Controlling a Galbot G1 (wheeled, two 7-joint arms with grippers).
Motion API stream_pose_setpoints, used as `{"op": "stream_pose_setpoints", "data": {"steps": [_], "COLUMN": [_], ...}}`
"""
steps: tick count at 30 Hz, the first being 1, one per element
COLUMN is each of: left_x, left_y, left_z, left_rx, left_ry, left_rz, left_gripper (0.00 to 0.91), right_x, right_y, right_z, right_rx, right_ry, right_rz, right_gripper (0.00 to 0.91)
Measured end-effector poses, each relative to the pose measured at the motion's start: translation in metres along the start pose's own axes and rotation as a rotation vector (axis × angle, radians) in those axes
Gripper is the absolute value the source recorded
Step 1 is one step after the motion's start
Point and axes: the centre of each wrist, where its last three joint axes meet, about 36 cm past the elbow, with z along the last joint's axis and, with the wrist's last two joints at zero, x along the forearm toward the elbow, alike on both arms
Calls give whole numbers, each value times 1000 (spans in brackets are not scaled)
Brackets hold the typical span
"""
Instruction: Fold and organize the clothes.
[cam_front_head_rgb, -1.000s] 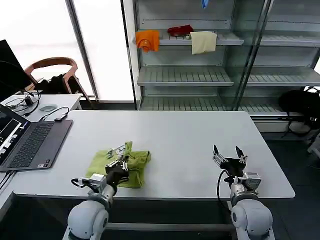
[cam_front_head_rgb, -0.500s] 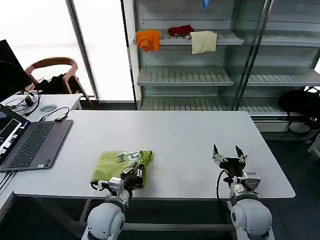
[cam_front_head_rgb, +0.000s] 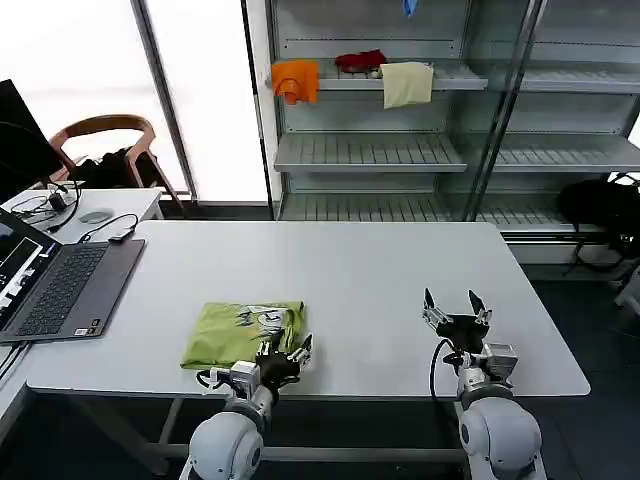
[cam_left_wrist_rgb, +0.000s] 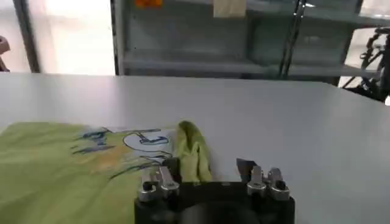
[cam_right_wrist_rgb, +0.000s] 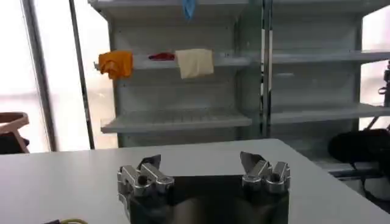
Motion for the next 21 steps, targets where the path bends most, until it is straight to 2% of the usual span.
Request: {"op": "stream_pose_setpoints", "data": {"steps": [5, 10, 15, 21], "left_x": [18, 37, 50, 56], "left_y": [24, 82, 143, 179], "left_z": [-23, -36, -38, -31], "left_rx": [52, 82, 91, 115], "left_ry": [-108, -166, -155, -124], "left_rz": [3, -73, -158, -207], "left_gripper": [907, 907, 907, 907], "right_x": [-1, -4, -8, -10], "right_y": [-1, -4, -3, -1], "right_z": [-2, -2, 0, 4], "right_rx": [4, 9, 7, 9], "right_ry": [-5, -5, 1, 12], "right_rz": [-1, 3, 4, 7], "right_gripper": [907, 907, 907, 907]}}
